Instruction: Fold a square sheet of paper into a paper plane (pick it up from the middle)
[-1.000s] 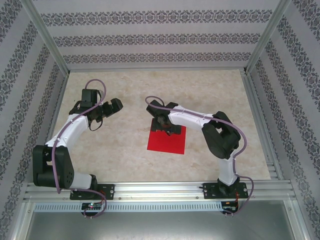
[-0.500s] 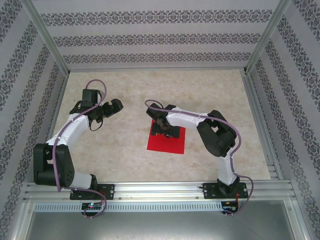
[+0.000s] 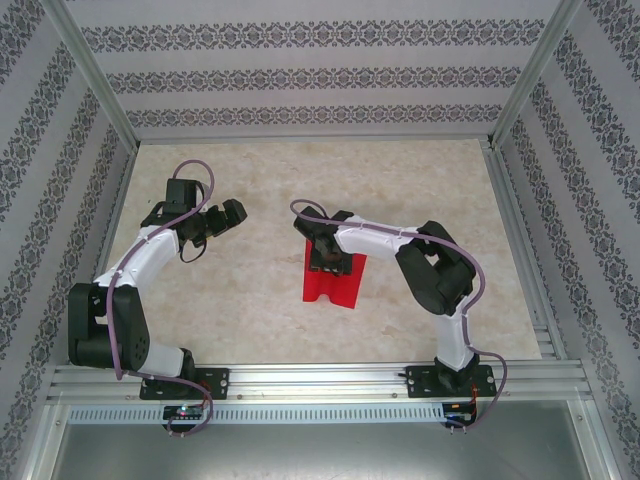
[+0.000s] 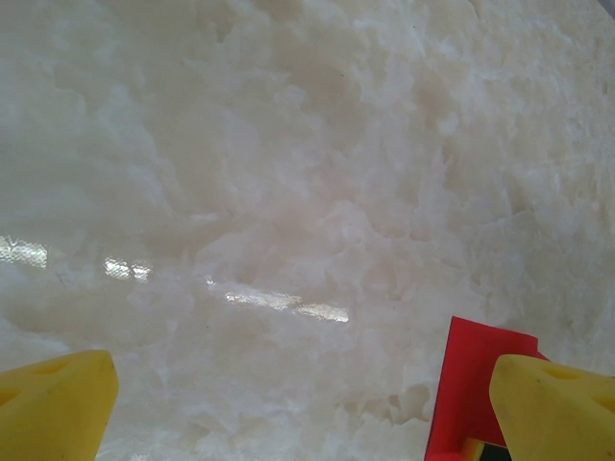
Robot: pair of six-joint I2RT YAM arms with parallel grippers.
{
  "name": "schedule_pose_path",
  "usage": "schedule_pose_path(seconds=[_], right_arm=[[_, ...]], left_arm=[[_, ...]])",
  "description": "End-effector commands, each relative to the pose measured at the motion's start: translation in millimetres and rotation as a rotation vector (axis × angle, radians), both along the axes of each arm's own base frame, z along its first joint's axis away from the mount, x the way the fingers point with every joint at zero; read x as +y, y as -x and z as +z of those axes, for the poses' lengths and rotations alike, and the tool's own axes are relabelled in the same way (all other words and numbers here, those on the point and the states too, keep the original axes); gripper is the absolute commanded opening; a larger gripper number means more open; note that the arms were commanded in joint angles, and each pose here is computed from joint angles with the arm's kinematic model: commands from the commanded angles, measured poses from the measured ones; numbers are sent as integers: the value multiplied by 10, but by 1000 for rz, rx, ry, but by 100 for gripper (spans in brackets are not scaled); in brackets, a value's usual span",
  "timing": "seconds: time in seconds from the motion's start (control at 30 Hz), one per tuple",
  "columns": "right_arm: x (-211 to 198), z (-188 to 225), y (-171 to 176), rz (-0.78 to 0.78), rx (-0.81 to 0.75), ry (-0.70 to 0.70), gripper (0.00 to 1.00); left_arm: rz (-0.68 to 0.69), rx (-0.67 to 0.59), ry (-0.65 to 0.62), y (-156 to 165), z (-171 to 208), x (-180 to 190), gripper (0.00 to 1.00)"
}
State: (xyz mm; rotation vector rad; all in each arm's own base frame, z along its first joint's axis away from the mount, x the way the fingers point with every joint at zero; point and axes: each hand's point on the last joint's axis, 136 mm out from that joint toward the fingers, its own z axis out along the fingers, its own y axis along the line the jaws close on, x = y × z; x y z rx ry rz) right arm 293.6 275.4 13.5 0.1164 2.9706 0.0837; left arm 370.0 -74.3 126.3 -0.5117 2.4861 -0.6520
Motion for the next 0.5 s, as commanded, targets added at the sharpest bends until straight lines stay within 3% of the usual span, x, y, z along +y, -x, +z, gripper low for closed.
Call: schedule_pose_path(seconds=[0.0, 0.1, 0.3, 0.4, 0.47], right_arm=[[450, 234, -109, 76, -76, -213, 40], [794, 588, -188, 126, -155, -429, 26], [1207, 1118, -183, 194, -246, -789, 24], [1189, 1034, -178, 168, -225, -852, 24], [1126, 885, -176, 153, -210, -823, 24]], left_arm=[[-19, 17, 27, 30, -16, -102, 100], [-25, 23, 39, 39, -30, -135, 100], [-40, 29, 67, 57, -46, -224, 100], [-50, 33, 82, 71, -65, -280, 100], [-56, 34, 92, 75, -74, -315, 100]])
